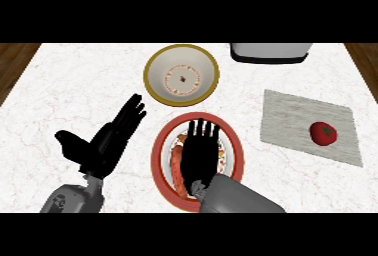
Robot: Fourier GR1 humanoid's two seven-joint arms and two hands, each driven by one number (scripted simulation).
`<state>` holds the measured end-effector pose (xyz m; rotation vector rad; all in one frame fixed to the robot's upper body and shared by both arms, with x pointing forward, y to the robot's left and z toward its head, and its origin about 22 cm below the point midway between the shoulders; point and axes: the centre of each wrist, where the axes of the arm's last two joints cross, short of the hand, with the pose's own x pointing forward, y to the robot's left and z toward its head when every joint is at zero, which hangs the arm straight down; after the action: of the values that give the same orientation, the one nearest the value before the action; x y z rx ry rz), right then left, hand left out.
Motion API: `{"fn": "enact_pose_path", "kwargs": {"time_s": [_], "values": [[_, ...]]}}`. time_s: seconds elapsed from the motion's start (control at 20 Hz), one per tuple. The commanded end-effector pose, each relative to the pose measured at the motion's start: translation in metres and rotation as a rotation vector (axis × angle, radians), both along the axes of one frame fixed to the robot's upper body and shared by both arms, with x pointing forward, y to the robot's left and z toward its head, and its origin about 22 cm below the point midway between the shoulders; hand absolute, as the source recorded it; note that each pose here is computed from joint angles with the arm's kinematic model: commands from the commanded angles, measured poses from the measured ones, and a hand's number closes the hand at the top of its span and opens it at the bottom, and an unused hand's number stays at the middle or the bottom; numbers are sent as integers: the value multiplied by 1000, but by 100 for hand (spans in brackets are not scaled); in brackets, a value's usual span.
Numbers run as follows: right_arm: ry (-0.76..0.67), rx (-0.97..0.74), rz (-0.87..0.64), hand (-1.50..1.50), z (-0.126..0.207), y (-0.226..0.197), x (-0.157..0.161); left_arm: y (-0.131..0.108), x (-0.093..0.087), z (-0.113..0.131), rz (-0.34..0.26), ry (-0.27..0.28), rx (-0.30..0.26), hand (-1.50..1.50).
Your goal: Pick the croissant from the plate and place it in the bowl
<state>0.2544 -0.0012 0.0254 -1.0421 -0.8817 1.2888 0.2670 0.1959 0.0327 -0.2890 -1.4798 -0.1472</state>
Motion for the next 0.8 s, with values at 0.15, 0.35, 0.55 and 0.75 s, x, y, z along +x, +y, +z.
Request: {"fn": "enact_pose_path", "kwargs": {"time_s": [0.15,0.35,0.55,0.75], "values": [[-20,-36,-192,-150,-22,1,8,14,-3,-12,-3,-8,4,0],[-17,-19,-184,-150,-24,-4,9,-2,3,1,10,4,1,0],[-28,-13,-186,-150,-24,-7,23,10,-6,-7,7,9,7,0],[-61,18,-75,150,-29,-10,22,0,-1,-14,28,-3,-1,0]]}}
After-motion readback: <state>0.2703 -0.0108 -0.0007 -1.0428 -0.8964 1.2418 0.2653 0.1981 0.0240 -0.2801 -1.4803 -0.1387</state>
